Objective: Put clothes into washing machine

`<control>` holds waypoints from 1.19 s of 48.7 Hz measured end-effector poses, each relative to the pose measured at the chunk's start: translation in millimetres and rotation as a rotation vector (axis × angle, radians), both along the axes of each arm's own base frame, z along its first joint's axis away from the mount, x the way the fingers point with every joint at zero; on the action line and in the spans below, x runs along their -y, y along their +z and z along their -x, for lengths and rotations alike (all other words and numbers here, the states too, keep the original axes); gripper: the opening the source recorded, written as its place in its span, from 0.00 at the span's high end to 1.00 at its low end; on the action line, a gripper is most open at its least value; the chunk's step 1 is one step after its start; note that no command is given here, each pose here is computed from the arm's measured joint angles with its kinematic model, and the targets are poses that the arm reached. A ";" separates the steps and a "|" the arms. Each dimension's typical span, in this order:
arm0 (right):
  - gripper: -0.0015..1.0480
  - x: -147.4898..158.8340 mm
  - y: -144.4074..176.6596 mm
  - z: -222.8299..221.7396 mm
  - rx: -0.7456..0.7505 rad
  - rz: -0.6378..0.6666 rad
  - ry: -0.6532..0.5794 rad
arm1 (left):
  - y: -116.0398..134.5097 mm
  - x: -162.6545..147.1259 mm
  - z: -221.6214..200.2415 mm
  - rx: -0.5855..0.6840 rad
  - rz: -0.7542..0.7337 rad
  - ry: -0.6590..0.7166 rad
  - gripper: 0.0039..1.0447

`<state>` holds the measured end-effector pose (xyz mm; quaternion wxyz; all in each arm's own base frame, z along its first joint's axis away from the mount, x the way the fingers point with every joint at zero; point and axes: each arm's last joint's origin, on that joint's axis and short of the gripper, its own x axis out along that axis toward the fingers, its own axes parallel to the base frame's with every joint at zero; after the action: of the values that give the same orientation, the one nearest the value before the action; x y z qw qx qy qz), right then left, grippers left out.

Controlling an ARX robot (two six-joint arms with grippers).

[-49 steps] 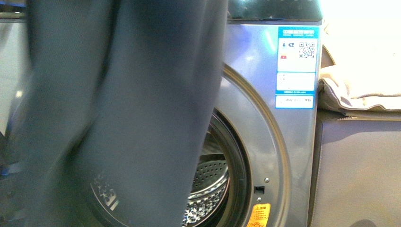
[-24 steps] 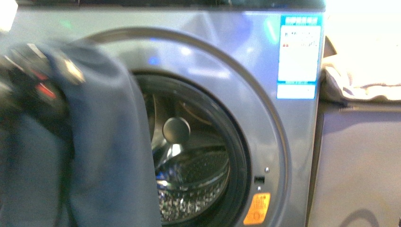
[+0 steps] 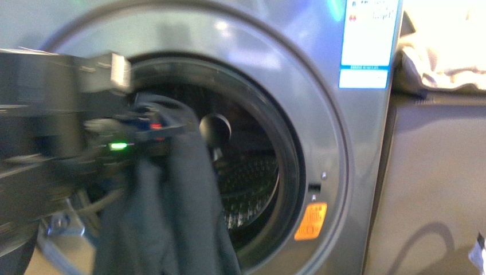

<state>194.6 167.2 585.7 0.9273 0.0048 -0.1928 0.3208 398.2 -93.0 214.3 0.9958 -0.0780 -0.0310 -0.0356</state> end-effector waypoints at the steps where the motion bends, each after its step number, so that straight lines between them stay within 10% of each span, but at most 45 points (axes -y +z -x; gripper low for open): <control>1: 0.07 0.0 0.0 0.0 0.000 0.000 0.000 | -1.3 1.3 -4.0 -0.008 -0.001 0.003 0.92; 40: 0.07 0.1 0.1 0.1 0.001 0.000 0.000 | -42.1 19.9 -127.9 -0.095 -0.003 0.077 0.92; 58: 0.07 0.1 0.1 0.1 0.001 0.000 0.000 | -36.5 24.3 -167.5 0.053 -0.130 0.246 0.92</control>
<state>194.4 167.1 585.8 0.9272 0.0049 -0.1932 0.3208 565.7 -117.3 177.8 0.9945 -0.0078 -0.0643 0.0828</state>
